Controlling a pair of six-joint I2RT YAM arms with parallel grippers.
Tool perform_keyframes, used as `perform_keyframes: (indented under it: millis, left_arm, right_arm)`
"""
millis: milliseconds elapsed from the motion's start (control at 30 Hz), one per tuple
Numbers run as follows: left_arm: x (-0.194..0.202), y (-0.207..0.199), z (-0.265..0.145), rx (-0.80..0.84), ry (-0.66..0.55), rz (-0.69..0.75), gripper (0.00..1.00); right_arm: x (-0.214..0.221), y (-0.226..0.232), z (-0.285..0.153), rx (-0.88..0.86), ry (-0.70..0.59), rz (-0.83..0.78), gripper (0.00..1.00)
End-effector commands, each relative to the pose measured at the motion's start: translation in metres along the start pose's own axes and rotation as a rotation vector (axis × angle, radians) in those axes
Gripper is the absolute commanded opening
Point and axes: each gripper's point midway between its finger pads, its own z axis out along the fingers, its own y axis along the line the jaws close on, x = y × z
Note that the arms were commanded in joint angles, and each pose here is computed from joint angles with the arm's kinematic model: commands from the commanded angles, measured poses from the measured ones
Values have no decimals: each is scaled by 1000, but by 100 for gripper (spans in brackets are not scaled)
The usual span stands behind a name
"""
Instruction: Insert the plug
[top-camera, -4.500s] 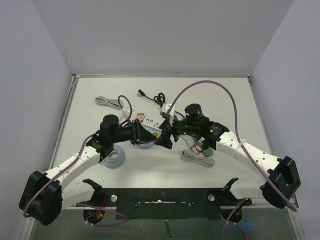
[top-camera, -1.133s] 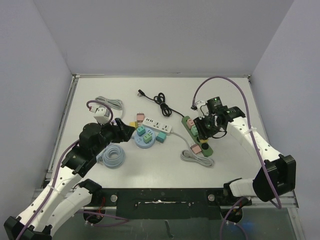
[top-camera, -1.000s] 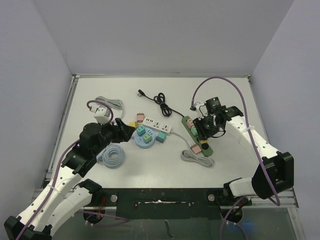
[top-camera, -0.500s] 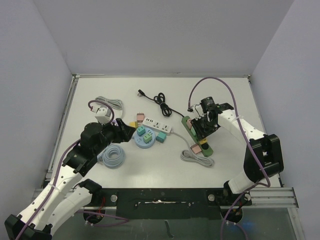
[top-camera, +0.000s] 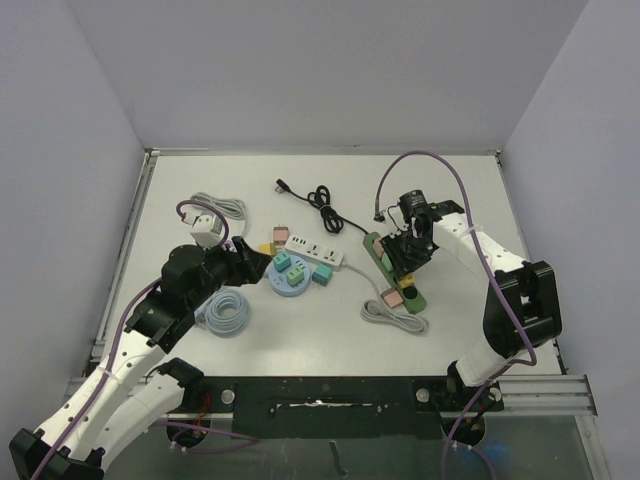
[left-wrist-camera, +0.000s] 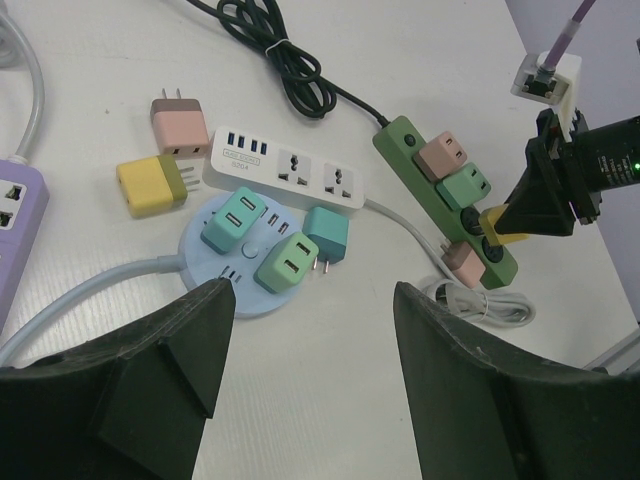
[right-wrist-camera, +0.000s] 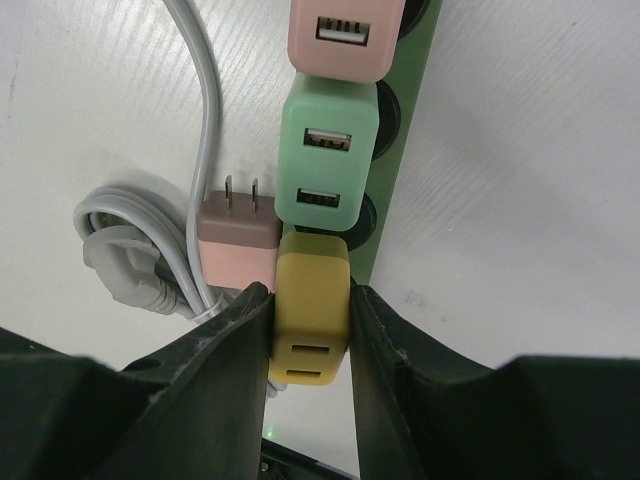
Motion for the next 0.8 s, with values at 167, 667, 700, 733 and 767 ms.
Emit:
perform_keyframes:
  millis: [167,667,700,733,767]
  left_arm:
    - [-11,-6,0,35,-51,15,63]
    - [-9,-5,0,36,-48,11,63]
    - [-9,-6,1,36,-47,10,63]
    - [-9,-5,0,35,-48,12,63]
    - [-9,-5,1,36,-48,12,63]
  right_arm:
    - [-35,-11,-23,52,-146,-38,0]
    - [-15,-9,-5,22,-26,-27,0]
    - [-15,-9,-4,22,-27,-24,0]
    - [-15,-10,-2,21,-25,-24,0]
    - [-15,-10,0,23,-22,-24,0]
